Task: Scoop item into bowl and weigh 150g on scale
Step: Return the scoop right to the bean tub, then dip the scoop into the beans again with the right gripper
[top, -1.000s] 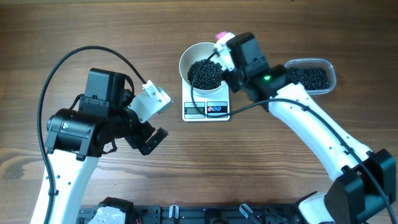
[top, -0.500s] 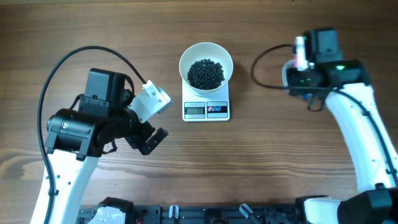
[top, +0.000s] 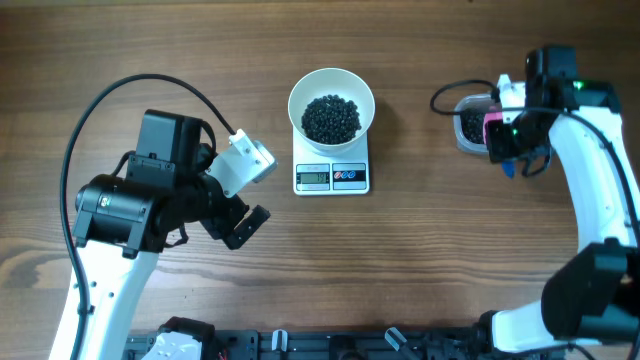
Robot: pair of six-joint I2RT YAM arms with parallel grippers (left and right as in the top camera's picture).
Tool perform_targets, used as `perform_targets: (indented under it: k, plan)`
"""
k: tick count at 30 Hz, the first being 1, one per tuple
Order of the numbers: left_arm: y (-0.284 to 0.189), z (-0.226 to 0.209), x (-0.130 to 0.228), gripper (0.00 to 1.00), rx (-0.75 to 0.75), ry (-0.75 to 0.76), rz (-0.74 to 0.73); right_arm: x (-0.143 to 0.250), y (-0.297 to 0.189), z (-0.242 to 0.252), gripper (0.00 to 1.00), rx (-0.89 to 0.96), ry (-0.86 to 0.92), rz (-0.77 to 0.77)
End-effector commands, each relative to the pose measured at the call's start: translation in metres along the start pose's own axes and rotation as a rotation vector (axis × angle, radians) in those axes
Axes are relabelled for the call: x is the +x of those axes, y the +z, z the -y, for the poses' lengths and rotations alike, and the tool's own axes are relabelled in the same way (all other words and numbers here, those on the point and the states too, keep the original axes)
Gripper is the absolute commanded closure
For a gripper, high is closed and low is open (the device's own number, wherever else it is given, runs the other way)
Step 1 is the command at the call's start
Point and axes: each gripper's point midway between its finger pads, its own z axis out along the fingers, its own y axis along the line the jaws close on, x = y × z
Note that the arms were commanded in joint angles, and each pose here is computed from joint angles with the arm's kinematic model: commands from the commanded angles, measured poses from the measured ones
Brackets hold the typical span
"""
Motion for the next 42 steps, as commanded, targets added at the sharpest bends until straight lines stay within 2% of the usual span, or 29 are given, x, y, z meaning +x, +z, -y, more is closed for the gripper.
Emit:
perform_targets:
  k: [1,10,17,24,28,34,42]
  plan:
    - [-0.001,-0.002,-0.001,0.0,-0.003,0.017,0.002,-0.022,-0.006,0.019,0.96,0.084,-0.071,0.007]
    - [-0.001,-0.002,-0.001,0.0,-0.003,0.017,0.002,0.0,0.037,0.04,0.96,0.168,-0.197,-0.234]
    - [-0.001,-0.002,-0.001,0.0,-0.003,0.017,0.002,-0.009,0.04,0.047,0.96,0.199,-0.218,-0.217]
    - [-0.001,-0.002,-0.001,0.0,-0.003,0.017,0.002,-0.041,0.014,0.054,0.96,0.234,-0.233,-0.115]
    - [-0.001,-0.002,-0.001,0.0,-0.003,0.017,0.002,-0.037,0.011,0.066,0.96,0.3,-0.258,-0.147]
    - [-0.001,-0.002,-0.001,0.0,-0.003,0.018,0.002,-0.028,0.012,0.067,0.96,0.303,-0.287,-0.19]
    - [-0.001,-0.002,-0.001,0.0,-0.003,0.017,0.002,-0.015,0.042,0.067,0.96,0.27,-0.325,-0.312]
